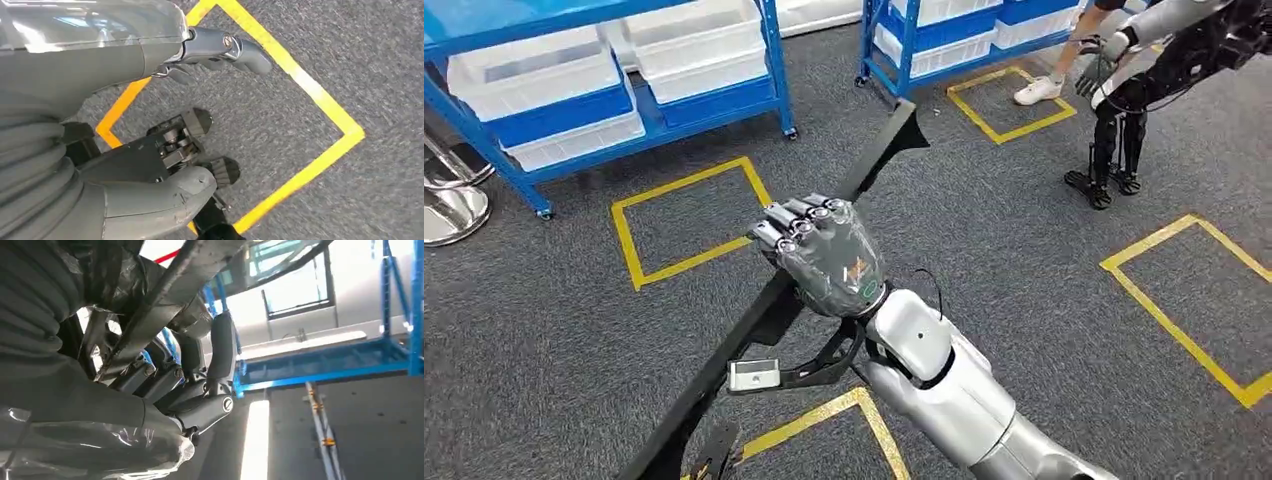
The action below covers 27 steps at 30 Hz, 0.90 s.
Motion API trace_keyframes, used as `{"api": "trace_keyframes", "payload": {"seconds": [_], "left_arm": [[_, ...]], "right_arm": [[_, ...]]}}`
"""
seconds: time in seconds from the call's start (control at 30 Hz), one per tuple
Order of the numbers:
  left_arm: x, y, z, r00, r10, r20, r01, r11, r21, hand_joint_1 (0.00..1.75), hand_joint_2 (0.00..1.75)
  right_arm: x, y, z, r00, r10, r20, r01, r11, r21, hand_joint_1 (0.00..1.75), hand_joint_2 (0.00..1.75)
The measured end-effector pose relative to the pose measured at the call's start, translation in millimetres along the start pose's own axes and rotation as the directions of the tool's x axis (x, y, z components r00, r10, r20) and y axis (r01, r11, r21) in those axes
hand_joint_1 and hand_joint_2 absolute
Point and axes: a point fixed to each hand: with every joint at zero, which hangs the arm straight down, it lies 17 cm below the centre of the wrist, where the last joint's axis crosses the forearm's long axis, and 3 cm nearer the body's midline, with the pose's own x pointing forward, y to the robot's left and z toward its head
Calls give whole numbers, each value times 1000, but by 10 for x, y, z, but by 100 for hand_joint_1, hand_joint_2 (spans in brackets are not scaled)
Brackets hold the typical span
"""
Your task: Take the parts from the cabinet and place them on the table.
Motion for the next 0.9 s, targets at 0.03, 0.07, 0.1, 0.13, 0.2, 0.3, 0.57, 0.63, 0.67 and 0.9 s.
{"api": "trace_keyframes", "payload": {"seconds": [0.03, 0.07, 0.1, 0.13, 0.2, 0.3, 0.57, 0.63, 0.67, 0.9], "left_arm": [[0, -17, 3, 1000, 2, 0, -2, 1000, -6, 0, 175], [-1, -24, 5, 1000, 3, 0, -3, 1000, -9, 0, 175], [-9, -29, 9, 1000, 5, -1, -5, 1000, -11, 0, 175], [-28, -34, 15, 1000, 9, -4, -9, 1000, -11, 0, 175], [-90, -45, 36, 1000, 11, -14, -11, 1000, -13, 0, 175], [-103, -57, 44, 1000, 16, -15, -16, 1000, -19, 0, 175], [4, -65, 34, 999, 26, 30, -26, 1000, -16, 0, 175], [-16, -34, 22, 999, 49, 8, -49, 999, 0, 0, 175], [-58, -19, 23, 998, 66, -16, -66, 998, 8, 0, 175], [-181, 57, 30, 985, 154, -77, -151, 988, 37, 0, 175]], "right_arm": [[-11, -4, 0, 1000, 3, -3, -3, 1000, -1, 175, 175], [-29, -8, 1, 1000, 7, -7, -7, 1000, -2, 175, 175], [-36, -9, 1, 1000, 8, -10, -8, 1000, -2, 175, 175], [-38, -5, 7, 1000, 8, -10, -8, 1000, 0, 175, 175], [-45, 16, 40, 1000, 6, -17, -5, 1000, 6, 175, 175], [-63, 27, 66, 1000, 10, -20, -10, 1000, 12, 175, 175], [-193, 26, 144, 998, 34, -46, -33, 999, 21, 175, 175], [-202, 13, 125, 998, 38, -42, -38, 999, 17, 175, 175], [-196, 17, 128, 998, 38, -41, -37, 999, 19, 175, 175], [-151, 16, 97, 999, 29, -35, -29, 999, 15, 175, 175]]}}
